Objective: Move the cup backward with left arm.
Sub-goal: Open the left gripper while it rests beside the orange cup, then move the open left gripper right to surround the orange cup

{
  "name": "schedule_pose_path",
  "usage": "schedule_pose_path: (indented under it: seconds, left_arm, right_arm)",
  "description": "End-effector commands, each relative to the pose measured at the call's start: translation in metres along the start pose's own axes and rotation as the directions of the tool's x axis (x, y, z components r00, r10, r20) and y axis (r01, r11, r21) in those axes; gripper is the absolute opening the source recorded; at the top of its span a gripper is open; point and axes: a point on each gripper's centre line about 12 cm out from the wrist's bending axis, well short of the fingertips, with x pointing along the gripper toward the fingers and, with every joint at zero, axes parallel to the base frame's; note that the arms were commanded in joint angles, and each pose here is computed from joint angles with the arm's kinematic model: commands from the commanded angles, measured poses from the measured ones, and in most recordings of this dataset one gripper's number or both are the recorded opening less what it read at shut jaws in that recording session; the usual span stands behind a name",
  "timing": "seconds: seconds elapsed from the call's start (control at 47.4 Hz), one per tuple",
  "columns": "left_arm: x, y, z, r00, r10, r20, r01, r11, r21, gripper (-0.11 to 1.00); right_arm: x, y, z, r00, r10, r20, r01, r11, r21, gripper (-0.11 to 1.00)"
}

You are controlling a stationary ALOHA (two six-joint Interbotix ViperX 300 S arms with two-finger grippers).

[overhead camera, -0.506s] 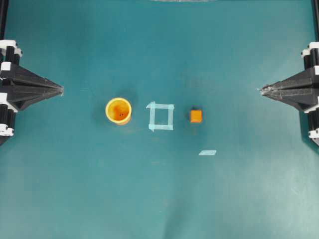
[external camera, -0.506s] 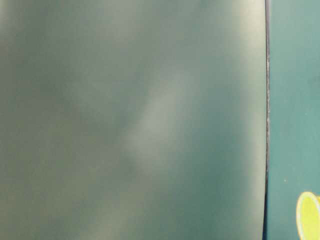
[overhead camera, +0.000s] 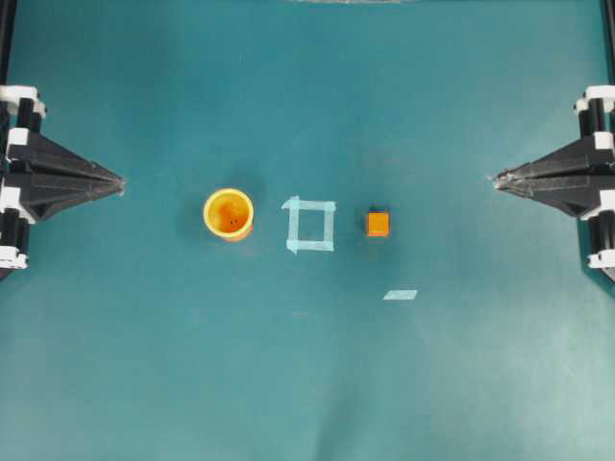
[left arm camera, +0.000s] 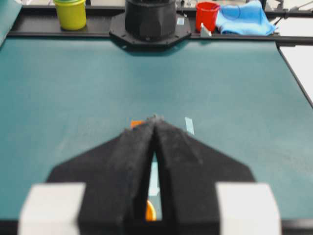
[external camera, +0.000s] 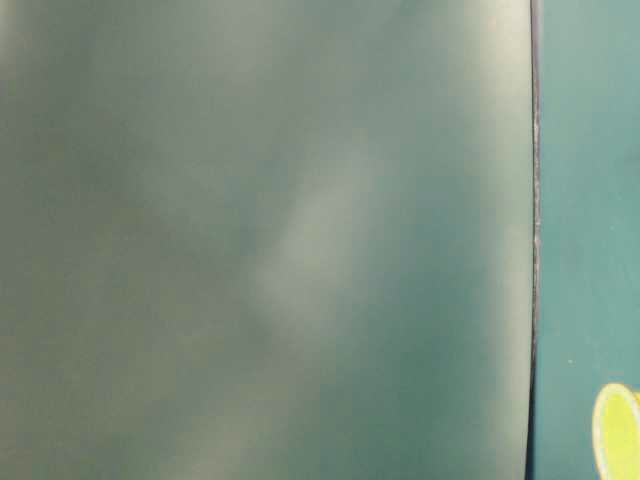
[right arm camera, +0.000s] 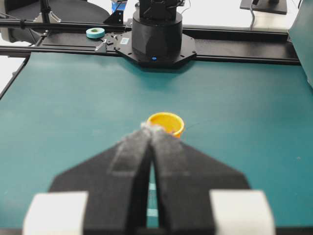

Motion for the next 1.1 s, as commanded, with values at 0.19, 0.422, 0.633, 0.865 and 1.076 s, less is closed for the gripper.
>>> schedule_pose_path:
  seconds: [0.19,0.422,0.633,0.865,1.076]
  left_arm:
    - [0.009,0.000,-0.009,0.999,-0.002,-0.044,0.002,1.000,-0.002,0.03]
    - [0.012,0.000,-0.015,0.998,-0.001,-0.067,0.001,1.000,0.000,0.41]
    - [0.011,0.000,-0.019,0.998,-0.002,-0.055,0.002,1.000,0.001,0.69]
    - [0.007,0.003,-0.035,1.000,0.014,-0.006,-0.014,1.000,0.002,0.68]
    - [0.014,0.012,-0.062,0.997,0.054,-0.050,-0.055,0.998,-0.009,0.73]
  right_arm:
    - [0.003,-0.001,0.013,0.999,-0.002,0.032,0.002,1.000,0.000,0.00]
    - [0.002,-0.001,0.014,0.999,-0.002,0.032,0.002,1.000,0.000,0.00]
    - [0.002,-0.001,0.016,0.999,-0.002,0.041,0.002,1.000,0.000,0.00]
    - [0.002,-0.001,0.019,0.999,-0.002,0.052,0.002,1.000,0.000,0.00]
    - [0.002,-0.001,0.023,0.998,-0.003,0.060,0.003,1.000,0.000,0.00]
